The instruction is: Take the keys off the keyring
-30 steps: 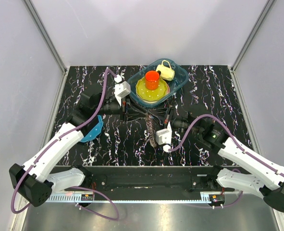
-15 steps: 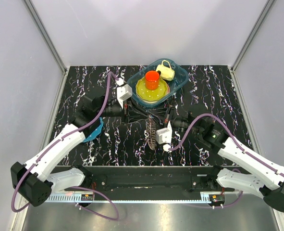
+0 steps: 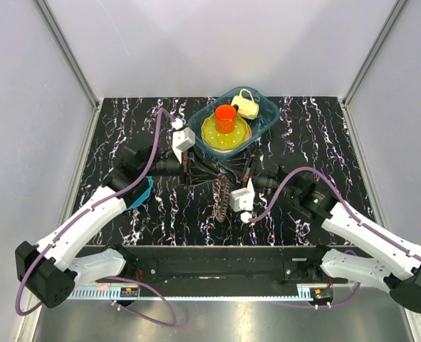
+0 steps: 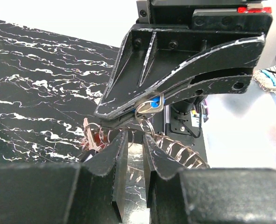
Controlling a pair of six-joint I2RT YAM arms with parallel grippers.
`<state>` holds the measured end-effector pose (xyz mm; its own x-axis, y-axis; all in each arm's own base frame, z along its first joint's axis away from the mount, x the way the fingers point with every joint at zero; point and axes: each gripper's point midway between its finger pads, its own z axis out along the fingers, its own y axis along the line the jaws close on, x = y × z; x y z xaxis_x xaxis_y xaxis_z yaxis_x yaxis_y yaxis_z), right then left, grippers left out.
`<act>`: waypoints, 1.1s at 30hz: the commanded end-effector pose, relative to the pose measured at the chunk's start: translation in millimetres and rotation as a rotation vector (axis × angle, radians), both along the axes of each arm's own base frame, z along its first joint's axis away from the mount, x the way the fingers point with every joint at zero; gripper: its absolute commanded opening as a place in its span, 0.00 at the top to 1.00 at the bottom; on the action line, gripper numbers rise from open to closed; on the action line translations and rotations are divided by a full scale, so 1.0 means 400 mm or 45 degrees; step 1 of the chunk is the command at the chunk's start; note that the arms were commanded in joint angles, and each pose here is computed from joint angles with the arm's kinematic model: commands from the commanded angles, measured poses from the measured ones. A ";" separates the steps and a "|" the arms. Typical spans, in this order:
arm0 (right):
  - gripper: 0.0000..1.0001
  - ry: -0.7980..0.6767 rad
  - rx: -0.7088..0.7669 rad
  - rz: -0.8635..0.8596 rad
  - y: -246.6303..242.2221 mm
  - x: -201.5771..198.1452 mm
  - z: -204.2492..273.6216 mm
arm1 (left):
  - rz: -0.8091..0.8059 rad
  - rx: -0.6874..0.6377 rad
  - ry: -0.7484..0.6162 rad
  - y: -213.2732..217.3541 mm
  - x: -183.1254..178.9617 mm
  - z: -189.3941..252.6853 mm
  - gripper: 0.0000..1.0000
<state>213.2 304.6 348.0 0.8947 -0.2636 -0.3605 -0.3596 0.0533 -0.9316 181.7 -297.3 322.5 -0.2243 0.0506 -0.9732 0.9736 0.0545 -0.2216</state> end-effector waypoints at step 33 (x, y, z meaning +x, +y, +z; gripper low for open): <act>1.00 0.112 0.216 -0.062 0.004 0.027 0.127 | 0.165 -0.055 -0.186 0.005 0.009 0.046 0.63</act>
<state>220.4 309.9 351.2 0.8417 -0.2695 -0.4679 -0.4583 0.1017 -0.8830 177.4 -297.8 327.1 -0.1712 0.0265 -0.9849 0.9793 0.1145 -0.1671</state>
